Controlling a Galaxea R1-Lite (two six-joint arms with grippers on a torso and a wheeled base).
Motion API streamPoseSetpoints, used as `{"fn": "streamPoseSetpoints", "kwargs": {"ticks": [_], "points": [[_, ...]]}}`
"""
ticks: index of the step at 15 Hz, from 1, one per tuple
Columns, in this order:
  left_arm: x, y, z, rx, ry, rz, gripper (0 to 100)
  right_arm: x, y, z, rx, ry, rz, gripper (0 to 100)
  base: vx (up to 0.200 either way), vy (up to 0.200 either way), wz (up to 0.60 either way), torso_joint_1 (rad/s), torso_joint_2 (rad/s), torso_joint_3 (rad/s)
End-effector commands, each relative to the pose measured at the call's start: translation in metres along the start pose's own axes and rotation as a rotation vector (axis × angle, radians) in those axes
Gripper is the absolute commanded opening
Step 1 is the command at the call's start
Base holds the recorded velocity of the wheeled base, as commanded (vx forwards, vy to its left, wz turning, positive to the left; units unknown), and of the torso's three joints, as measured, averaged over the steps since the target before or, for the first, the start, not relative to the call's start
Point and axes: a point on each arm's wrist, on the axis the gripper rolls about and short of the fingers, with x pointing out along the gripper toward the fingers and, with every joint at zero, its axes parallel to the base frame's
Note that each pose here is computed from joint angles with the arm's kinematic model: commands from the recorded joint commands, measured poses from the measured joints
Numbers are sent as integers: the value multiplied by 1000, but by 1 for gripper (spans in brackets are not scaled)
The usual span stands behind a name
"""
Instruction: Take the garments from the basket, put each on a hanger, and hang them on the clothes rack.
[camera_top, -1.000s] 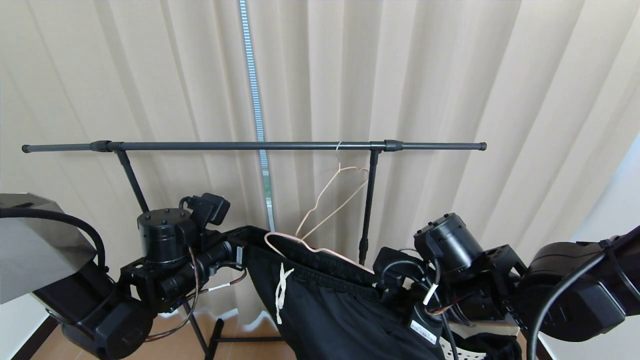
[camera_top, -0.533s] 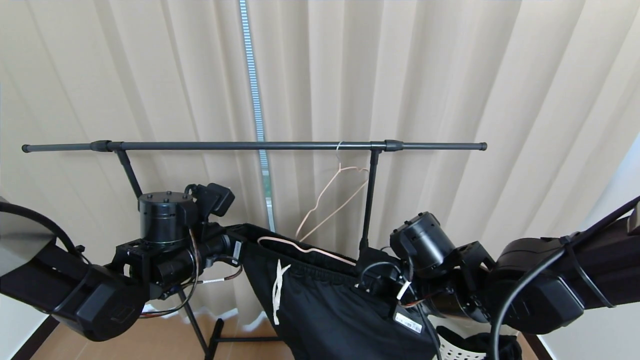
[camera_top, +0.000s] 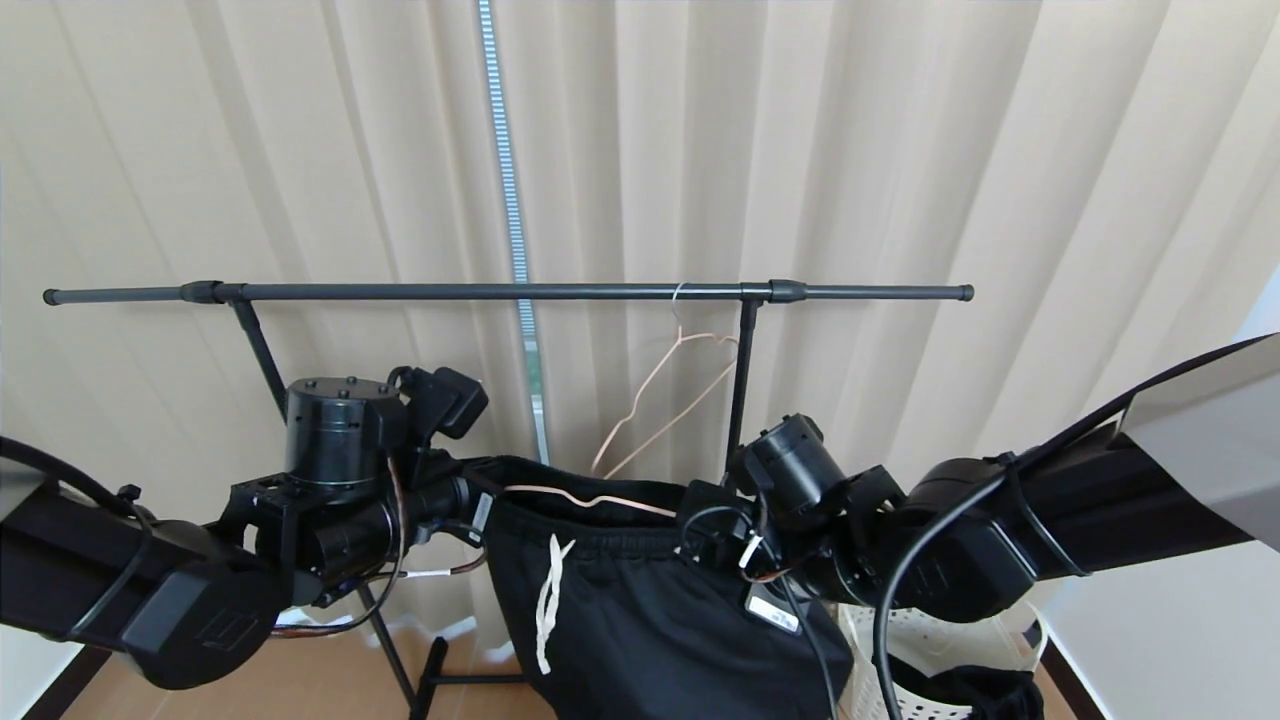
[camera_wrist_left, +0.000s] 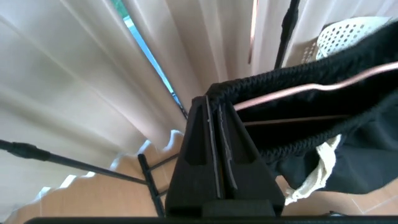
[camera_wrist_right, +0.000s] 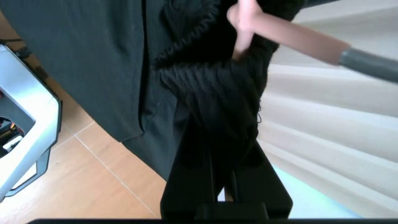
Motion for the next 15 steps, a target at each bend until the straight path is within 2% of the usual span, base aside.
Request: {"fn": "streamPoseSetpoints", "kwargs": {"ticks": [1,4,7,12,15], "points": [[-2,-8,9,13,-12,-8,0,9,-1,9,3,-12,-5,0,0,0,0,0,0,0],[0,-19,21,35,9,-1,0,10,-5,17,17,-39,-17,0,0,0,0,0,0,0],[0,-29,30,46,28,8,0,16,-2,18,18,-32,-18,0,0,0,0,0,0,0],[-3,-31,41,36,-4,4,0,31,7,17,2,6,-20,0,0,0,0,0,0,0],[-6,-35,39,41,20,-13,0,30,3,24,53,-15,-35,0,0,0,0,0,0,0]]}}
